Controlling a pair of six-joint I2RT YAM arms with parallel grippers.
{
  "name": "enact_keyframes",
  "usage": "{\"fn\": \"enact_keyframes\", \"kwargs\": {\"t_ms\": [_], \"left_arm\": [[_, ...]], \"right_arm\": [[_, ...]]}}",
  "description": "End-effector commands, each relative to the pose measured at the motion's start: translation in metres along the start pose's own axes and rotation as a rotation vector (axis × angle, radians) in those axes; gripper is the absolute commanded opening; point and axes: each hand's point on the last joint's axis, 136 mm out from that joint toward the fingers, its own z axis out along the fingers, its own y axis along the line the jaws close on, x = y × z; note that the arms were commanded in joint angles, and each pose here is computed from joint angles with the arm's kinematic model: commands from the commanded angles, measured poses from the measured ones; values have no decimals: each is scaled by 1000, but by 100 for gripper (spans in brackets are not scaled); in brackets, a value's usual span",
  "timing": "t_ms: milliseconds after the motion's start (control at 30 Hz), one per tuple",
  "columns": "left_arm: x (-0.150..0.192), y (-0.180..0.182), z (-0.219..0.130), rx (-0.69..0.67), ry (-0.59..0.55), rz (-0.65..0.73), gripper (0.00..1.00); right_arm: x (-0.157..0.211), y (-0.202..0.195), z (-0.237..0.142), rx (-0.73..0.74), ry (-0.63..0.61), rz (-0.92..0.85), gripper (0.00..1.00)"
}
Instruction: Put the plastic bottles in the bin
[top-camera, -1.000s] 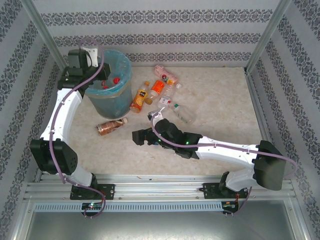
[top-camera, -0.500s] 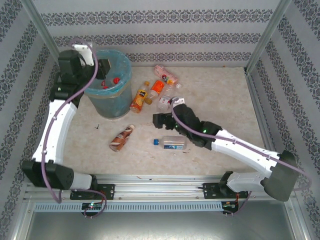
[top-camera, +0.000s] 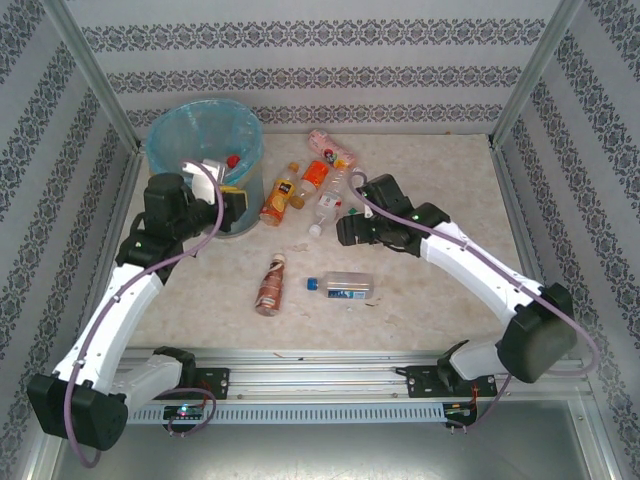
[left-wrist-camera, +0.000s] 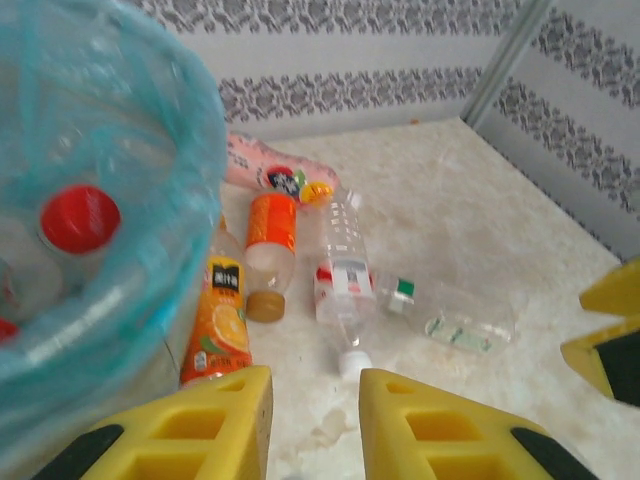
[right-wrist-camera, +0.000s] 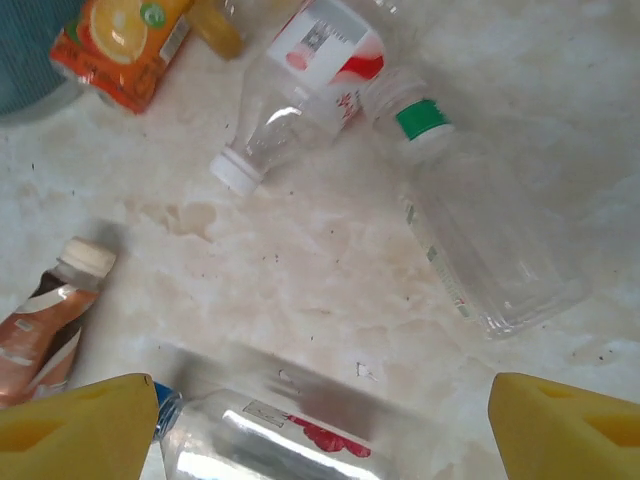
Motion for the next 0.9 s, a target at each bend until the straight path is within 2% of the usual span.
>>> {"fn": "enact_keyframes", "kwargs": {"t_ms": [0,200,400,867], "left_arm": [[-12,-15,-5,66,-115,105,30],[-3,-10,-2,47,-138,101,30],[2,-7,-2,34,-131,109,30],[-2,-1,-10,-17,-162,120,31]], "right_arm": [[10,4,4,-21,81,-77,86],[16,1,16,-1,119,-113,83],[14,-15,27,85,134,-168,82],[5,-65,84,160,282,-231,95]]}}
